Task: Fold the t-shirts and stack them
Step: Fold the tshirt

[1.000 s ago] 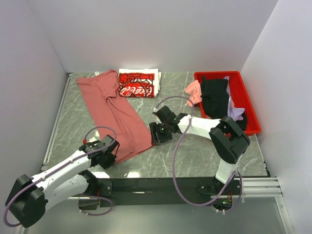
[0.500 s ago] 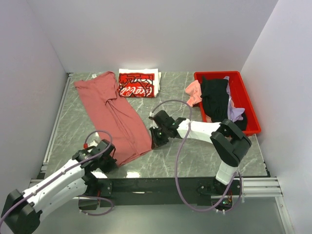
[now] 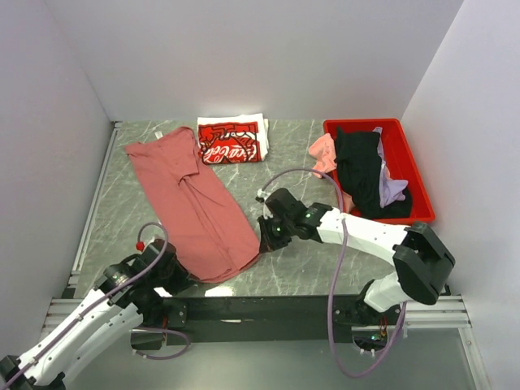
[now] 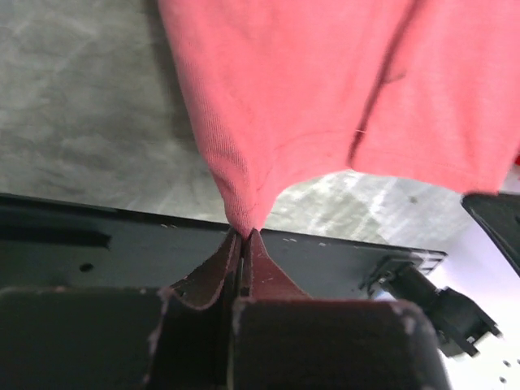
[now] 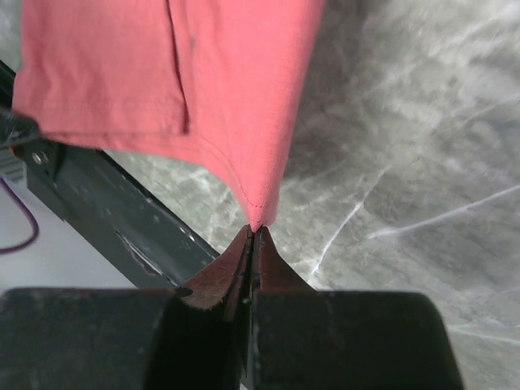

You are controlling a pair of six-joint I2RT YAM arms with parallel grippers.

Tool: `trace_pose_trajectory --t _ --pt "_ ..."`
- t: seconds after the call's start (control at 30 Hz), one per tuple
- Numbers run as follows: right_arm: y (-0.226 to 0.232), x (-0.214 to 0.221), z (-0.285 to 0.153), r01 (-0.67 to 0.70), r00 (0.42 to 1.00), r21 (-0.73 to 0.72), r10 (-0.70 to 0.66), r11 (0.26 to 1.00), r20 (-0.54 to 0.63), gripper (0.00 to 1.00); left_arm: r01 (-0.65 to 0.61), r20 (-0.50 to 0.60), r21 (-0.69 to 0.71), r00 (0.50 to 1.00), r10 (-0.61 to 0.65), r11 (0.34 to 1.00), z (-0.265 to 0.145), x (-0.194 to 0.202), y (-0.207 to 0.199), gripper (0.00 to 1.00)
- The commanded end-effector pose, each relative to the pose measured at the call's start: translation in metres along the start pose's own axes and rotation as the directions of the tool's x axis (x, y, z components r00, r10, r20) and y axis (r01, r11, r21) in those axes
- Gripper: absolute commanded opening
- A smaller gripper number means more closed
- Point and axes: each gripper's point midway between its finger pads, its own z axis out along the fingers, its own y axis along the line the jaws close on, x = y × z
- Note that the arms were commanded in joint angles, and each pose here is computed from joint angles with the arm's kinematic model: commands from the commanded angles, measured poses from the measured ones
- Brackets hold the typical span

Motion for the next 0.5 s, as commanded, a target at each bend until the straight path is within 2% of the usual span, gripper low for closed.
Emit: trace_pose_trajectory --t 0.0,0.1,0.17,0.23,0.3,0.47 --pt "0.011 -0.031 -0.011 0.011 0.997 0.018 -0.013 1.0 0.074 0.0 -0.014 0.068 0.096 0.998 0.008 0.995 -0.022 -0.013 -0.03 0.01" --pt "0.022 -0.071 -0.017 0.033 0.988 0.035 -0.038 0.999 0.151 0.0 0.008 0.159 0.128 0.987 -0.029 0.992 -0.023 -0.031 -0.045 0.01" --pt "0.019 -0.084 -0.015 0.027 0.987 0.063 -0.036 0.998 0.155 0.0 0.018 0.199 0.135 0.979 -0.045 0.991 -0.024 -0.039 -0.053 0.01" --pt "0.025 -0.109 -0.021 0.034 0.979 0.064 -0.046 0.997 0.196 0.0 0.022 0.273 0.116 0.961 -0.053 0.993 -0.025 -0.054 -0.058 0.01" --pt "0.024 -0.119 -0.019 0.041 0.981 0.078 -0.055 0.996 0.185 0.0 0.023 0.358 0.111 0.931 -0.062 0.994 -0.037 -0.072 -0.066 0.01" --pt "0.026 -0.156 -0.023 0.059 0.975 0.112 -0.081 0.992 0.205 0.0 -0.027 0.485 0.07 0.874 -0.011 0.997 -0.057 -0.099 -0.085 0.01"
